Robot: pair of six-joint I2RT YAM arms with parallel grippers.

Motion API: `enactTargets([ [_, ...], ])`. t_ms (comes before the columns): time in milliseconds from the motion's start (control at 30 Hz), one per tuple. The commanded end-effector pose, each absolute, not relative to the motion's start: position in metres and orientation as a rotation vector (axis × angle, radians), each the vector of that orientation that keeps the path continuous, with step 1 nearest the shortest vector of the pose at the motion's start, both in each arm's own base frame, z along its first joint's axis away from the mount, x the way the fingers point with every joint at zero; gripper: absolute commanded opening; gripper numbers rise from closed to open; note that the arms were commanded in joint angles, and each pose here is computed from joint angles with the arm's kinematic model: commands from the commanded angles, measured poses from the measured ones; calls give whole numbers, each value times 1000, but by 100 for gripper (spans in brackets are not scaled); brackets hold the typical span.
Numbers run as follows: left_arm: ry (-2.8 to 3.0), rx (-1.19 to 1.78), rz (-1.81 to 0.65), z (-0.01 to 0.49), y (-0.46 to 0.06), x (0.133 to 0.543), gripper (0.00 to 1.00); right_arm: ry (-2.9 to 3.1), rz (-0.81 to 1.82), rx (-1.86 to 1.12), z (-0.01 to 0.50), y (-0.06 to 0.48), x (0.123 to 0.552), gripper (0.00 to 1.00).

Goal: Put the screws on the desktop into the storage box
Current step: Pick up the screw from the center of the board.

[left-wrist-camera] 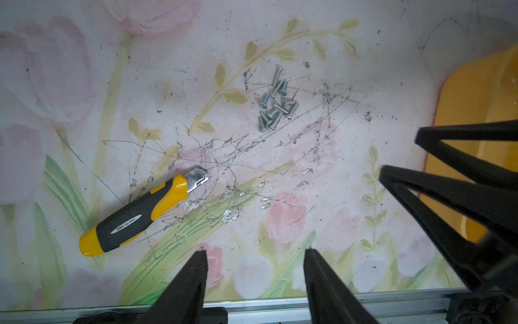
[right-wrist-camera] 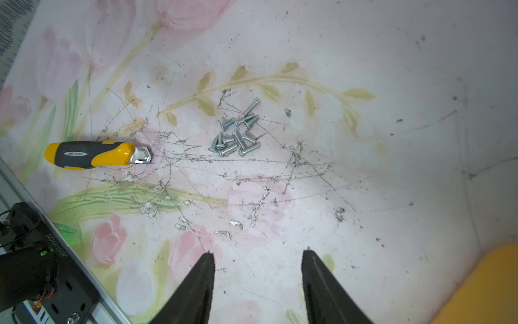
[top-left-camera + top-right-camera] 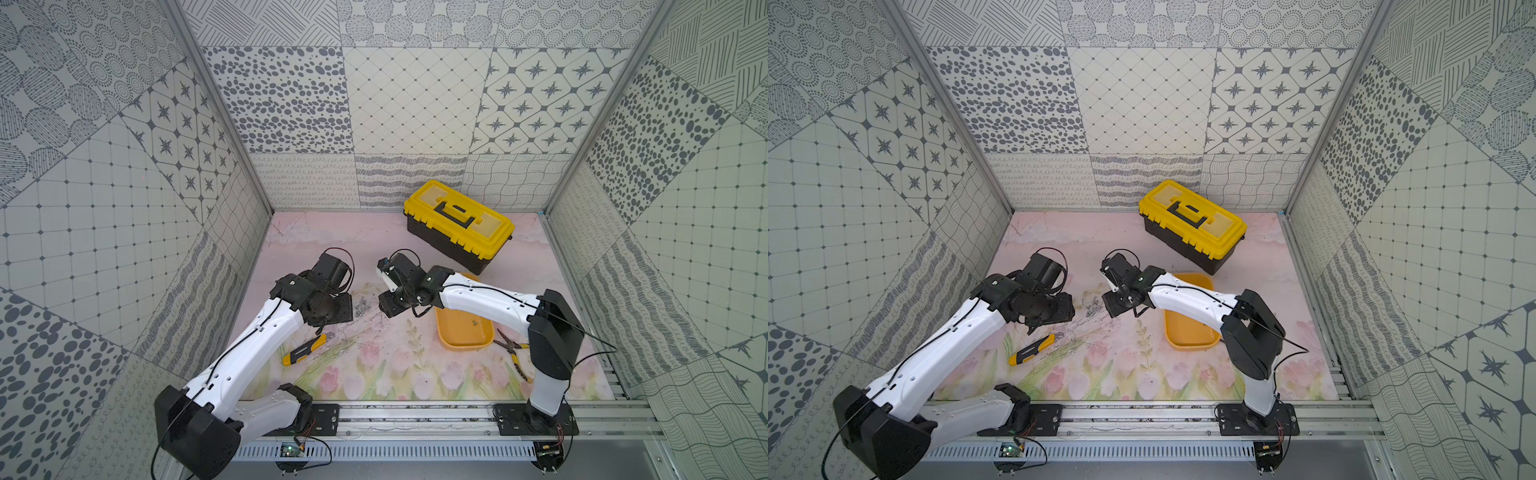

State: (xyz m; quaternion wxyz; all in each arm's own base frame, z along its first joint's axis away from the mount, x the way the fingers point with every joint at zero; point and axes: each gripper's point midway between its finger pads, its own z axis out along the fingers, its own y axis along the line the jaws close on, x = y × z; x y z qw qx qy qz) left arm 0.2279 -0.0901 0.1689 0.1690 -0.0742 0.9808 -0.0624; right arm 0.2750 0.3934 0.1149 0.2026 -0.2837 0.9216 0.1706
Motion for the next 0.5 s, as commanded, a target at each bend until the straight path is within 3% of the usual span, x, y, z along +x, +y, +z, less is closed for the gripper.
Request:
enactTargets([
  [0, 2647, -285, -32, 183, -60, 233, 62, 2619, 439, -793, 102, 407, 277, 51],
  [167, 2536, -351, 47, 203, -39, 231, 64, 2660, 415, -718, 83, 431, 285, 50],
  [467, 2508, -389, 7, 207, -35, 231, 67, 2712, 360, -616, 59, 445, 299, 40],
])
